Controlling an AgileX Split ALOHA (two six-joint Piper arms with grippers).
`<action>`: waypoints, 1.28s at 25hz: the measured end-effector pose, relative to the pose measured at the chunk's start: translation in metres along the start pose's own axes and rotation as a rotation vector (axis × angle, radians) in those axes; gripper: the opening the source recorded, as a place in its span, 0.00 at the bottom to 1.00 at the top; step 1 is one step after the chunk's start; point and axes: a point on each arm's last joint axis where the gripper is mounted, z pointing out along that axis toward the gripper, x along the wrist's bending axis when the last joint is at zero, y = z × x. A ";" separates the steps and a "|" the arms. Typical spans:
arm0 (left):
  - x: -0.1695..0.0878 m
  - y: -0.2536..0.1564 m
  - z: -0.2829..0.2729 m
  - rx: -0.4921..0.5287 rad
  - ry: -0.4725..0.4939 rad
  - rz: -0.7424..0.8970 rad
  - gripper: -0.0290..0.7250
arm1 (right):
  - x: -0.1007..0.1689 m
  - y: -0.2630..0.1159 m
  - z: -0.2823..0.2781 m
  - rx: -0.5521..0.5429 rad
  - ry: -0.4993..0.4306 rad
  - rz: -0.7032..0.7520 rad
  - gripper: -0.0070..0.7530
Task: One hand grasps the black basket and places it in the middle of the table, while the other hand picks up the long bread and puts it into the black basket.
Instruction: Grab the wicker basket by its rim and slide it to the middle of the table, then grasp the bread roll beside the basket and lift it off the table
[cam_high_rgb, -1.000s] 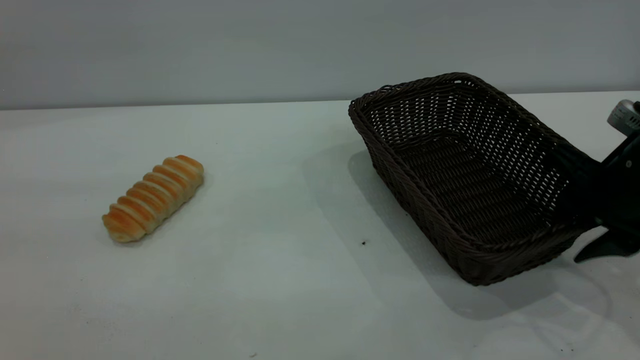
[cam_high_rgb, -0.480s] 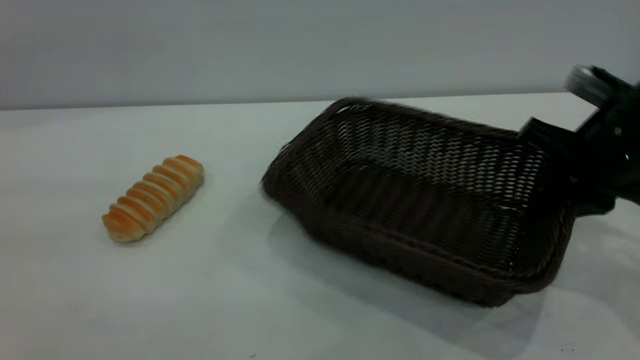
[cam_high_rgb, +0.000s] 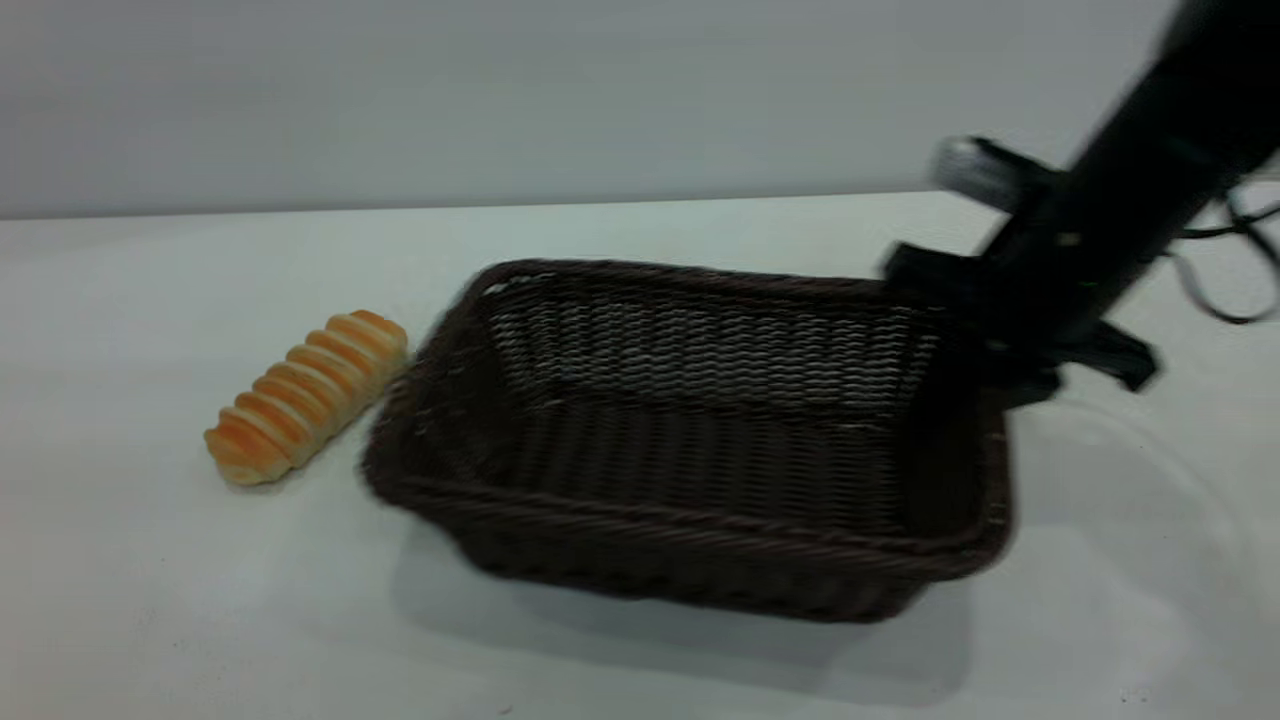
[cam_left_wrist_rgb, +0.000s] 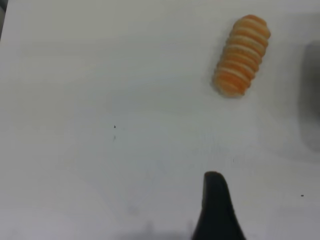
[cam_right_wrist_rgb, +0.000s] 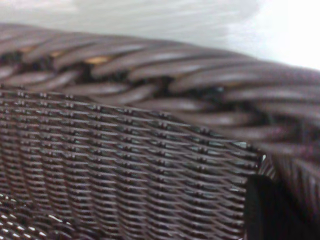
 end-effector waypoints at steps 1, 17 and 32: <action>0.000 0.000 0.000 0.002 0.000 0.000 0.77 | 0.008 0.001 0.006 0.015 0.005 -0.030 0.13; 0.000 -0.001 0.000 0.016 0.001 0.000 0.77 | 0.038 0.014 0.014 0.140 0.012 -0.196 0.43; 0.002 -0.003 0.001 0.047 0.022 0.011 0.77 | 0.056 0.038 -0.131 0.067 -0.039 -0.438 0.54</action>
